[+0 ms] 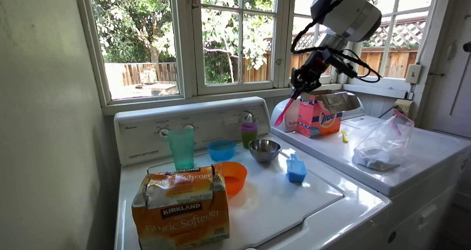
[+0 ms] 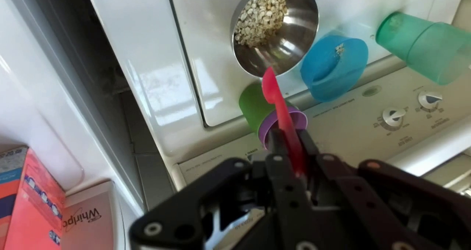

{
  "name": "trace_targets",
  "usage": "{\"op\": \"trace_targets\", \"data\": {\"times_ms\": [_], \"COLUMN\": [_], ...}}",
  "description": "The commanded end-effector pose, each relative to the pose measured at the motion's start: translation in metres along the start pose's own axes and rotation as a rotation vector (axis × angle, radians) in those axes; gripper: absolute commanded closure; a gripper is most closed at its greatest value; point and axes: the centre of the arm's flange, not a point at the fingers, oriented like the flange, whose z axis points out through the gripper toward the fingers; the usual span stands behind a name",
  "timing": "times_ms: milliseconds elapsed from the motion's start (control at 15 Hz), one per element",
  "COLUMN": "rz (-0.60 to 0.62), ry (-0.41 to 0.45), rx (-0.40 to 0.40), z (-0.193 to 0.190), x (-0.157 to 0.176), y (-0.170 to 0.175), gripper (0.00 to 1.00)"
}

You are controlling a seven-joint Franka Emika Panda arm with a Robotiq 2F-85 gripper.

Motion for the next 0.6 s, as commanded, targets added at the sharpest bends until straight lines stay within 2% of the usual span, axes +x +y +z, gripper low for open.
{"op": "trace_targets", "data": {"times_ms": [0,133,333,533], "rz": [-0.045,-0.055,-0.054,-0.070], "ry": [0.044,0.035,-0.046,-0.160], "rx": [0.177,0.267,0.359,0.365], "z": [-0.019,-0.022,-0.026,-0.018], "x": [0.002,0.004,0.002,0.000], "y": [0.023,0.031,0.038,0.056], "gripper": [0.97,0.97,0.97,0.97]}}
